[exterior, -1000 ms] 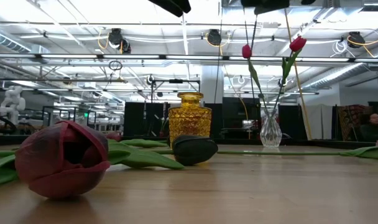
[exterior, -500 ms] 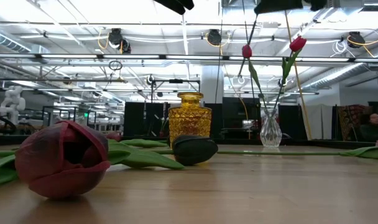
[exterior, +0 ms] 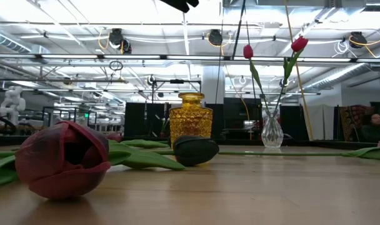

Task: Sort flowers into vase by color
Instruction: Put the red flower into the transparent vase

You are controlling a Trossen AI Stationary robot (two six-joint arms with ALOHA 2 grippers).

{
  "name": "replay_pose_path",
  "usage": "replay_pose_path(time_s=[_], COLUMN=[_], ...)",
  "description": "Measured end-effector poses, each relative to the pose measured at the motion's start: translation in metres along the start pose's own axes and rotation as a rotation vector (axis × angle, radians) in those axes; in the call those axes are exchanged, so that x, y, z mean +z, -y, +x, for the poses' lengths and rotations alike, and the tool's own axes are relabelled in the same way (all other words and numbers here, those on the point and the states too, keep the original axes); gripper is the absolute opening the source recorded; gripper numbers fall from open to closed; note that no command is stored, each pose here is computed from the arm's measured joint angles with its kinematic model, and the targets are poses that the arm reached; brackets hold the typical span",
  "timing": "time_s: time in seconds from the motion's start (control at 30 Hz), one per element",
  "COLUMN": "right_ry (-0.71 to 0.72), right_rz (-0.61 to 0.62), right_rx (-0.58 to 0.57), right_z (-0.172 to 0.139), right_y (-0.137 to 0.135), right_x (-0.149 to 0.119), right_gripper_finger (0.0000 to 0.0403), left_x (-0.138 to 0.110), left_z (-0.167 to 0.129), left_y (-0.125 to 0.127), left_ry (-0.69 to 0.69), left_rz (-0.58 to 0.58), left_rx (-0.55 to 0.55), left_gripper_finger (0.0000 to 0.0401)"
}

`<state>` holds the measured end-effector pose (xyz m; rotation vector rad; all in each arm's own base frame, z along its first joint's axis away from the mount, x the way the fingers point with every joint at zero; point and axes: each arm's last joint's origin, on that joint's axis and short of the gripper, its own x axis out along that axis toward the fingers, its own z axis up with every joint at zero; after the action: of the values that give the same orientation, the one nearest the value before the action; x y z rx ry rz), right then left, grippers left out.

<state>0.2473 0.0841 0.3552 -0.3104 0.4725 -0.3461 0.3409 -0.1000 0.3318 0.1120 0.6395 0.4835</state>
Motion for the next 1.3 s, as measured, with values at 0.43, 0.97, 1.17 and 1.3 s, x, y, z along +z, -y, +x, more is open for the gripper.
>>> replay_pose_path(time_s=[0.43,0.97,1.17,1.3], right_ry=[-0.345,-0.342,-0.349,-0.362], right_rz=[0.234,0.392,0.421,0.426], right_rx=[-0.37,-0.634,-0.624,-0.643], right_z=[-0.016,0.033,0.052,0.057], right_y=[0.075,0.116,0.123,0.125], right_x=[-0.026,-0.054,-0.073,-0.081], right_gripper_finger=[0.0,0.0,0.0,0.0], left_x=[0.0,0.0,0.0,0.0], left_z=[-0.001,-0.001,-0.001,-0.001], left_y=[0.001,0.001,0.001,0.001], left_ry=[-0.003,-0.001,-0.003,-0.003], left_rz=[0.003,0.0,0.002,0.003], left_rx=[-0.006,-0.008,-0.008,-0.008], left_gripper_finger=[0.0191,0.0191,0.0191,0.0191])
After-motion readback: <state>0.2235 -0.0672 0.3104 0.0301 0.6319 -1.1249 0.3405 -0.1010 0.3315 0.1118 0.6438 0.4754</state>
